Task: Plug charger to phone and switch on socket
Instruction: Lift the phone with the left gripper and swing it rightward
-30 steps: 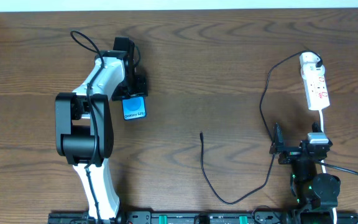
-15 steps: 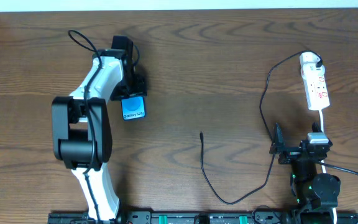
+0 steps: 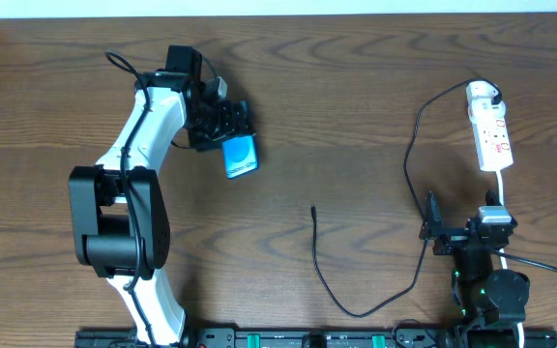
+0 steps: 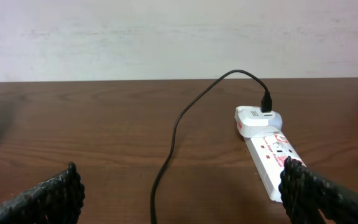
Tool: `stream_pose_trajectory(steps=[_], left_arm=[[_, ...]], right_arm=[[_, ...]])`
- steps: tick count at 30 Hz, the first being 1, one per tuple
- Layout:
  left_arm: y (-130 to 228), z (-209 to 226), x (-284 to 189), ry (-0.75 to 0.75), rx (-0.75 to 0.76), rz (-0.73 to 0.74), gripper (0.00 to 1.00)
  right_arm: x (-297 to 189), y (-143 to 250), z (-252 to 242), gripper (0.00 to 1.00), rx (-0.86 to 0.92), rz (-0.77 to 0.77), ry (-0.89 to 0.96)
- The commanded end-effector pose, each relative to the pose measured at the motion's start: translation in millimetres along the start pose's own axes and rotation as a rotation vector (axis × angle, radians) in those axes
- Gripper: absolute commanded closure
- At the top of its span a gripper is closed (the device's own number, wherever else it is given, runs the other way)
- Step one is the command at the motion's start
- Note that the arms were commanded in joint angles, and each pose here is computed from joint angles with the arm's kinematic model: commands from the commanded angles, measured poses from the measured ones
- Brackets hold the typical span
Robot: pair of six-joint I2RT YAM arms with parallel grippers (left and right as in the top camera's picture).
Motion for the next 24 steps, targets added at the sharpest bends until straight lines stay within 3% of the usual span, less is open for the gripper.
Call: stream_pose_trajectory(steps=[1, 7, 17, 24], left_arm=[[4, -22, -14, 0.240, -0.116, 0.061, 0.92], [8, -32, -17, 0.372, -0.352, 0.169, 0.92], [13, -45, -25, 0.539, -0.577, 0.351, 0.92], [16, -54, -34, 0.668, -0.639, 0.488, 0.93]], right_arm=[[0, 0, 1, 0.01, -0.019, 0.000, -0.010], [0, 0, 1, 0.01, -0.019, 0.000, -0.010], [0, 0, 1, 0.01, -0.019, 0.000, -0.010], [0, 0, 1, 0.01, -0.019, 0.000, -0.010]])
Point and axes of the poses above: each gripper's point midway between its finger pads, its own x axis out along the fingers, its own z axis along the line the jaws close on, y = z × x, the point moved 10 cm from there along -x, back along the fingers
